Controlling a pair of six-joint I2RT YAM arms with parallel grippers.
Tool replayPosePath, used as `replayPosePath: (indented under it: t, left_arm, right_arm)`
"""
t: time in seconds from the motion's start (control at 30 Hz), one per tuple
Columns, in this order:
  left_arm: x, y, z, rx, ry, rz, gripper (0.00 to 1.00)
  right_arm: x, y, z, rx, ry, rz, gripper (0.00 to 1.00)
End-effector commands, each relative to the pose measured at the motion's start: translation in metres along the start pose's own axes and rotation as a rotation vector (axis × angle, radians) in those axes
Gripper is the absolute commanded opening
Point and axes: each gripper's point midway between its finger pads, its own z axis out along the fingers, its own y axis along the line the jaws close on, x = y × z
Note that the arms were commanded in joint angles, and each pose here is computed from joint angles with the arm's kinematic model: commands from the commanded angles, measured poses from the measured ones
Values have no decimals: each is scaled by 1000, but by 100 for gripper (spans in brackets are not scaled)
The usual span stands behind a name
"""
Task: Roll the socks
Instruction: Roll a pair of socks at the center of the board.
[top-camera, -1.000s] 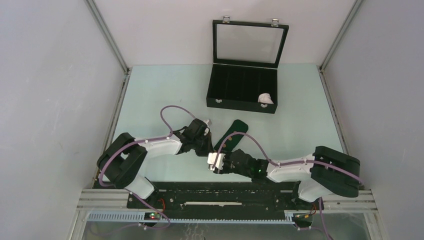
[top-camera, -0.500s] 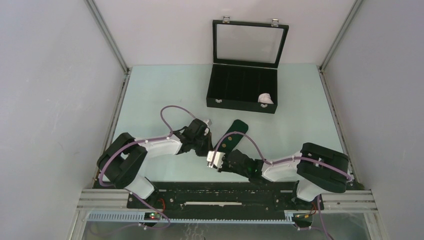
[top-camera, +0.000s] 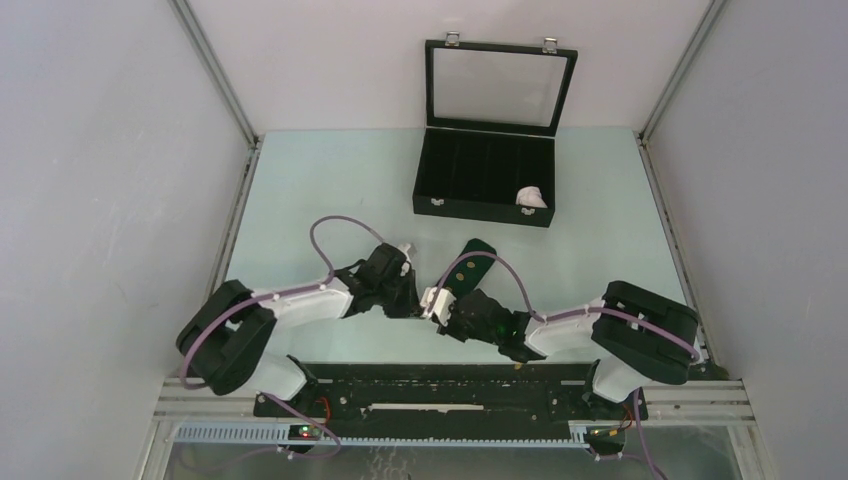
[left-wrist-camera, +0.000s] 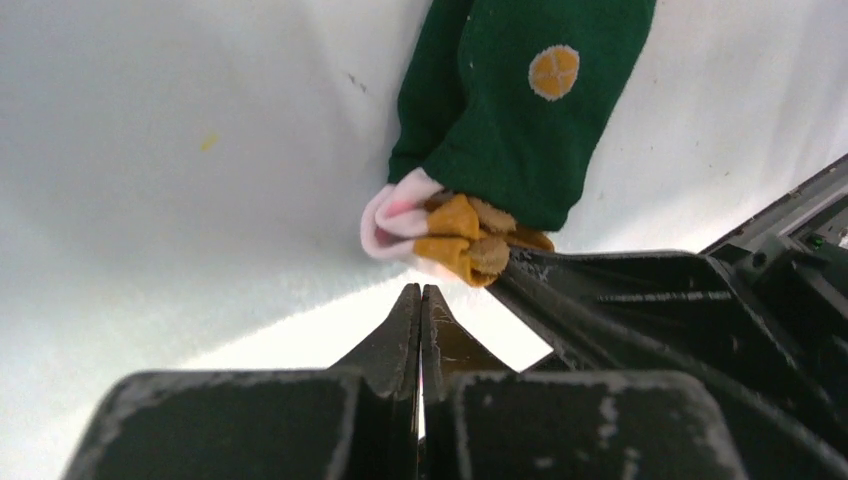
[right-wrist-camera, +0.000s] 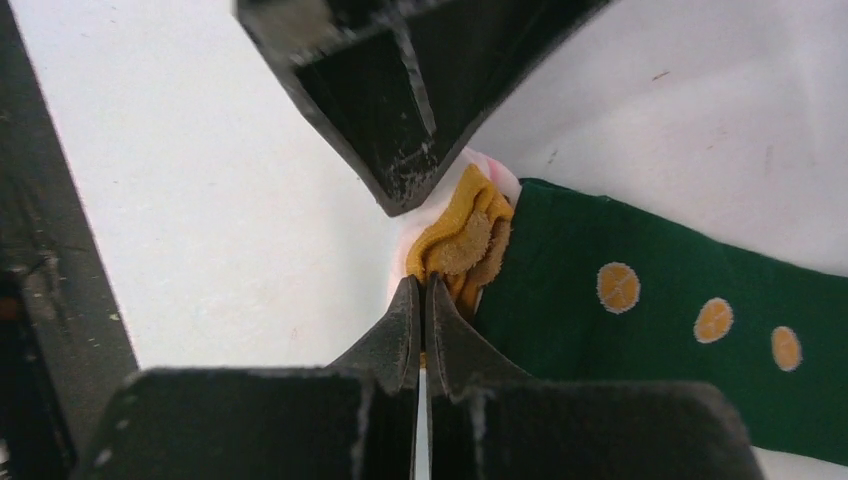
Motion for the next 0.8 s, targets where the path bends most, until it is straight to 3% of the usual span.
replayPosePath:
  t: [0.0,0.37,0.77]
  left_arm:
    - [-4,-4,-19,20,-71,26,0]
    - [-11,-8,-54,43,-184,50,0]
    - [-5,-11,-66,75,-194,55,0]
  right_arm:
    - [14,27,-8,-163,57,161,0]
    - [-8,69,-29,-505,13,378,0]
    - [-33,53,-38,-530,-44,511,0]
